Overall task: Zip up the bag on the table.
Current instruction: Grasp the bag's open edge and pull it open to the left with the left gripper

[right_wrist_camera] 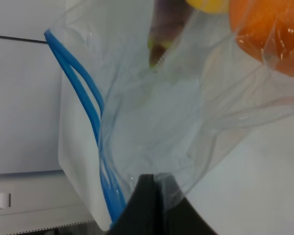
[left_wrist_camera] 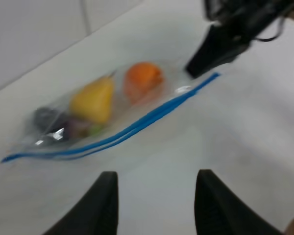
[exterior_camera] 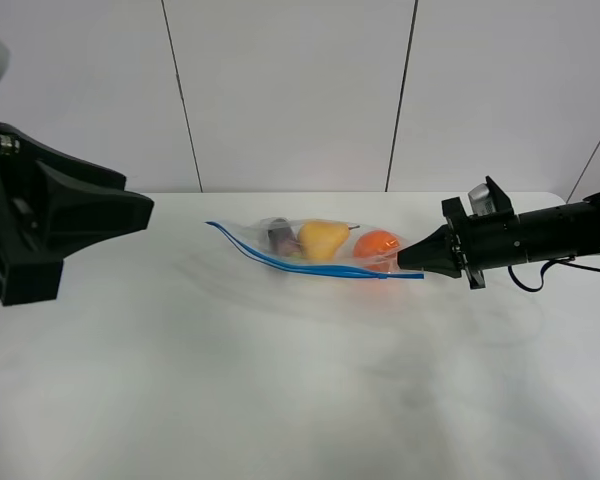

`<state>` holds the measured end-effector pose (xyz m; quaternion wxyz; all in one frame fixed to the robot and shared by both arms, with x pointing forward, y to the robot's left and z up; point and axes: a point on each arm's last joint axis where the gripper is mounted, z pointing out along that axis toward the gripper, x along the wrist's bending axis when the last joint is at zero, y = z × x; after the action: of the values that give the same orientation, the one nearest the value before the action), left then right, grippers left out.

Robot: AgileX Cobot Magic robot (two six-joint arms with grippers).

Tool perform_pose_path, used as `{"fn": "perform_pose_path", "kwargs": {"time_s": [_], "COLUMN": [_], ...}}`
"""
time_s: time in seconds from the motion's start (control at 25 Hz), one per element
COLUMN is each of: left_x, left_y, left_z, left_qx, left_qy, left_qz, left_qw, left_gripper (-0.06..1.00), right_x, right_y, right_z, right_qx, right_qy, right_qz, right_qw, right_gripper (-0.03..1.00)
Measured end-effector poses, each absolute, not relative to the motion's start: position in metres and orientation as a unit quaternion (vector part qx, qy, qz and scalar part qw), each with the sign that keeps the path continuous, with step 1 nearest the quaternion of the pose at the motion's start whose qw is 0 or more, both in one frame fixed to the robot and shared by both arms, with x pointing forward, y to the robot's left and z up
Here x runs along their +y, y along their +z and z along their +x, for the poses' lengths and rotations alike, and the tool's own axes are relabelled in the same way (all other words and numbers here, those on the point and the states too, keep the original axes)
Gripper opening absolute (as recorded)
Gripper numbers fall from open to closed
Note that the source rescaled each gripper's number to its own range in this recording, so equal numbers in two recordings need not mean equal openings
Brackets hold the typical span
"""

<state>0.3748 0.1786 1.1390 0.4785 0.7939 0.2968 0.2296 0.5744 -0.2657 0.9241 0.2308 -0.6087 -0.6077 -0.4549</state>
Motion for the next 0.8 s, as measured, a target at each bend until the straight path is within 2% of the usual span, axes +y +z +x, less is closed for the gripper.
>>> {"fn": "perform_pose_path", "kwargs": {"time_s": [0.64,0.8], "left_x": [0.071,0.048], "left_y": [1.059,1.036], "left_z": [0.471,0.482], "left_qx": [0.261,0.238], "left_qy": [0.219,0.210], "left_qz": [0.836,0.857], "left_qw": [0.430,0.406], "left_gripper": [0.54,0.60], "right_x": [-0.266,-0.266], "right_y": [0.924,0.924], "right_z": [0.574,0.574], "right_qx": [-0.607,-0.607], "right_qy": [-0.454,-0.453], "right_qz": [-0.610,-0.610], "right_qw": [0.232,0.232], "right_gripper": [0.00,0.00]}}
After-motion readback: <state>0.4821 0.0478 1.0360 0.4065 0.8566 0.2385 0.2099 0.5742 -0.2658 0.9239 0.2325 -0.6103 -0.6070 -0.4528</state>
